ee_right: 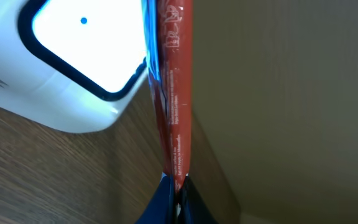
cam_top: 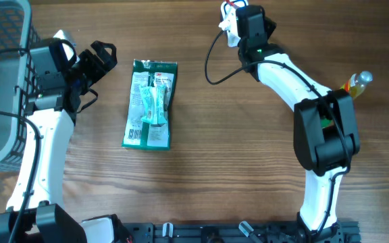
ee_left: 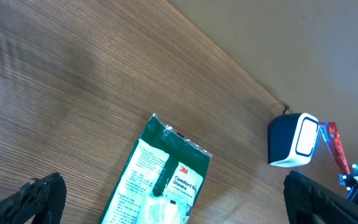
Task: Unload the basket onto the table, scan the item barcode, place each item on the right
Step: 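Raise the red tube with the right gripper under the white scanner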
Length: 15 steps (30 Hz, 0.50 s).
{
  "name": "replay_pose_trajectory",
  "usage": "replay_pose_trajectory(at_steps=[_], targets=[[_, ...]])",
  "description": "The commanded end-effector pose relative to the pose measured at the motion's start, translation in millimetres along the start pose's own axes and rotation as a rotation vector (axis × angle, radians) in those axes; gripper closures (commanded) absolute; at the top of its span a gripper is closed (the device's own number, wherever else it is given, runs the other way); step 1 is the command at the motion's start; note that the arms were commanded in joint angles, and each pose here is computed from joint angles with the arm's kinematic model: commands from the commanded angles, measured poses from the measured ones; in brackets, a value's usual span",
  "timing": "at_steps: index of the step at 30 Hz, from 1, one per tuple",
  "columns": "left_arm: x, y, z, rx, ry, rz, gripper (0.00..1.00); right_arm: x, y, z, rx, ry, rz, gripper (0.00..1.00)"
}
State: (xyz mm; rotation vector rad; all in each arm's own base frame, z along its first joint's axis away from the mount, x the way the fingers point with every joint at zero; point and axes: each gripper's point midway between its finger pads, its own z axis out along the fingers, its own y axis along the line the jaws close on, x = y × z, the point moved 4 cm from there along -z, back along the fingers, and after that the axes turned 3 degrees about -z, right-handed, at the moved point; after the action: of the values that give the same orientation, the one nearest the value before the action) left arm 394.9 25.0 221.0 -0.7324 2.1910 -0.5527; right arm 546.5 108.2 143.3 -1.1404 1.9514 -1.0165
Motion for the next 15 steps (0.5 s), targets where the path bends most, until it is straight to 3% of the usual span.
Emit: replay_pose_trajectory(at_steps=[1, 9, 15], targets=[[-4, 1, -2, -0.003, -0.015, 0.022, 0.0, 18, 13, 16, -0.013, 0.071, -0.054, 0.96], [-4, 1, -2, -0.003, -0.015, 0.022, 0.0, 28, 39, 30, -0.046, 0.131, -0.202, 0.96], [-4, 1, -2, -0.003, -0.015, 0.022, 0.0, 25, 38, 31, -0.035, 0.126, -0.199, 0.96]])
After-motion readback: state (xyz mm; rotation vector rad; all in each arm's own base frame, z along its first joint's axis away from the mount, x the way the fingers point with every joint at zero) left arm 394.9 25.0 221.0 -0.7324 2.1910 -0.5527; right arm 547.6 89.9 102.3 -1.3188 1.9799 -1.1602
